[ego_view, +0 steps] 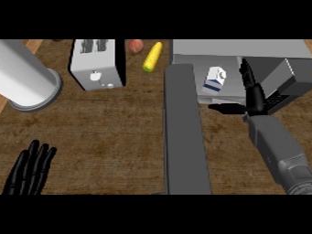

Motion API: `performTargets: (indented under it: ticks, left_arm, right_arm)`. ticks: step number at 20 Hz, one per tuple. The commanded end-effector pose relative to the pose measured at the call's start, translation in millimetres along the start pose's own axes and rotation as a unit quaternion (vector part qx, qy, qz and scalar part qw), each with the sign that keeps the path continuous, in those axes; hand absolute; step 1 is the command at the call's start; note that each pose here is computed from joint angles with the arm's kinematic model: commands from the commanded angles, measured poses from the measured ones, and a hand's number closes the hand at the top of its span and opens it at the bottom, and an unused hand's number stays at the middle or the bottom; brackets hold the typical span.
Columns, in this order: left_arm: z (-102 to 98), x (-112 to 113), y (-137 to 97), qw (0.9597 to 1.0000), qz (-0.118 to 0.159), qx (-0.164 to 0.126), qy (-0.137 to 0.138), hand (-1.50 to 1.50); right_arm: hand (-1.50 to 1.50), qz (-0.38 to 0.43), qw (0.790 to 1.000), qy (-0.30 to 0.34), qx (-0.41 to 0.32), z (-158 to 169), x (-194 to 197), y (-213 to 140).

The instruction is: Pick up the milk, place it into the microwave and close the microwave

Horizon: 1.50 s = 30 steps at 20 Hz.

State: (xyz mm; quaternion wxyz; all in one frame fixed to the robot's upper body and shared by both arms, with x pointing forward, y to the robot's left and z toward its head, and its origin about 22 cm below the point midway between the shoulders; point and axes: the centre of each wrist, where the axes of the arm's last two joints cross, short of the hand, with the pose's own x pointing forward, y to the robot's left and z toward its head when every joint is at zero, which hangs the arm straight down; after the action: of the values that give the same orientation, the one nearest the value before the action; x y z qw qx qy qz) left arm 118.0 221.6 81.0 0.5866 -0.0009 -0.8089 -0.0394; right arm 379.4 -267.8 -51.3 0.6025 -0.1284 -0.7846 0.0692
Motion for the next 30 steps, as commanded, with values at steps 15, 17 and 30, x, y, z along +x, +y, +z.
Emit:
performTargets:
  ticks: [15, 17, 30]
  left_arm:
    - [-1.3, -16.9, -19.2, 0.9909, 0.055, -0.122, 0.014, -1.5]
    - [-9.1, -4.6, -13.8, 0.9884, 0.042, -0.143, 0.027, -1.5]
    - [-50.0, -46.9, -37.0, 0.9777, 0.001, -0.207, 0.034, 1.5]
  right_arm:
    - [-1.5, -0.144, 0.987, 0.058, 0.032, 129.3, -66.0, -0.9]
    - [-1.5, -0.165, 0.984, 0.059, 0.026, 158.1, -75.3, -6.4]
    - [-1.5, -0.191, 0.981, 0.025, 0.024, 242.6, -72.1, -41.2]
